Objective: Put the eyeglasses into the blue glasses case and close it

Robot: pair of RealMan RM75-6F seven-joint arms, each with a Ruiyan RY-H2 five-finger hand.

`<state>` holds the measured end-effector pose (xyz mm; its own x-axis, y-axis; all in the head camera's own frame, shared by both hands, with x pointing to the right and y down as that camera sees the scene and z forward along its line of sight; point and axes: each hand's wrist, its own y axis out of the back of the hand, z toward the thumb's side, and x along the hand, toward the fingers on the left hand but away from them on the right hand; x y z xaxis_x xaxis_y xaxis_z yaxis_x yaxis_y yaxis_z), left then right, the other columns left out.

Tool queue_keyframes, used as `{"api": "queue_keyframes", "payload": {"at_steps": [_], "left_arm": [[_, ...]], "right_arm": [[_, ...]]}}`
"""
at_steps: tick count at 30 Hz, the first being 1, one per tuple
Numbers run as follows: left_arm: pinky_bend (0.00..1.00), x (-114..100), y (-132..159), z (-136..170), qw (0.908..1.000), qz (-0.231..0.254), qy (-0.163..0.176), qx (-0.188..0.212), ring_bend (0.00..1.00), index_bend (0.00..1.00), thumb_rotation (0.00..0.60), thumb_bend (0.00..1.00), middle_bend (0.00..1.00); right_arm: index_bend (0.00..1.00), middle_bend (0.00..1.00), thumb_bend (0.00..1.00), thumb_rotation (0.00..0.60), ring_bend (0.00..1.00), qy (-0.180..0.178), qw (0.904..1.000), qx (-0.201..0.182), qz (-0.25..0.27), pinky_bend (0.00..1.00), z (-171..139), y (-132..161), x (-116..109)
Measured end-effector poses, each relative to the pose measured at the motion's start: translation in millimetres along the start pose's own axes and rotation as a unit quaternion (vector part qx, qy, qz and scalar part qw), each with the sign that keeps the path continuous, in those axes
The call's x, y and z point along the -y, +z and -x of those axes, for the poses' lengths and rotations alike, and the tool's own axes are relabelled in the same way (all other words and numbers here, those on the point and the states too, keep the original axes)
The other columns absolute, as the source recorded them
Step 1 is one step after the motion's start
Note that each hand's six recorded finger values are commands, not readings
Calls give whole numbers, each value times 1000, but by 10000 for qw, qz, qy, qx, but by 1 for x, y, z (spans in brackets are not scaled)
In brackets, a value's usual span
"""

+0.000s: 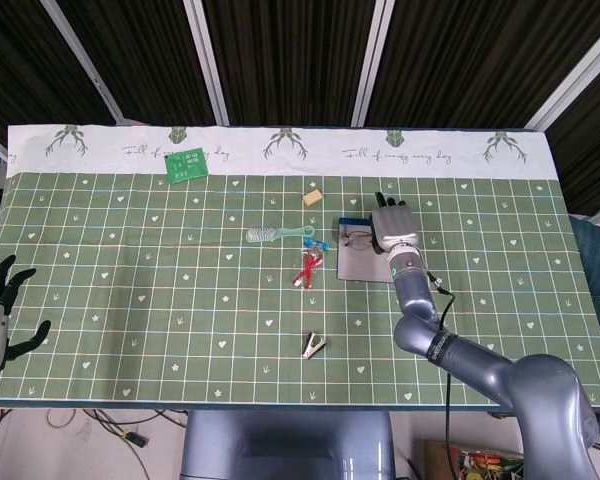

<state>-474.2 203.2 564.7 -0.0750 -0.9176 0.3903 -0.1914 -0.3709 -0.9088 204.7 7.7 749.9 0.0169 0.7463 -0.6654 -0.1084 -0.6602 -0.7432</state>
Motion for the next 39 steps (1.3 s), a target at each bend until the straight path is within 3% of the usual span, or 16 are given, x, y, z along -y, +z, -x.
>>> {"api": "queue_keyframes", "payload": {"at_steps": [29, 32, 39], "left_arm": [[0, 0, 0, 0, 10000, -8, -17, -24, 0, 169, 600, 271, 0], [0, 0, 0, 0, 10000, -9, -17, -26, 0, 169, 600, 271, 0], [0, 1, 0, 0, 10000, -15, -25, -28, 0, 169, 600, 270, 0]], "right_arm": [[628, 77, 477, 600, 140, 84, 9999, 61, 99, 203, 17, -2, 8], [583, 76, 462, 600, 136, 97, 9999, 80, 99, 203, 18, -3, 8], [363, 70, 451, 600, 130, 147, 9998, 76, 52, 203, 18, -4, 9]]}}
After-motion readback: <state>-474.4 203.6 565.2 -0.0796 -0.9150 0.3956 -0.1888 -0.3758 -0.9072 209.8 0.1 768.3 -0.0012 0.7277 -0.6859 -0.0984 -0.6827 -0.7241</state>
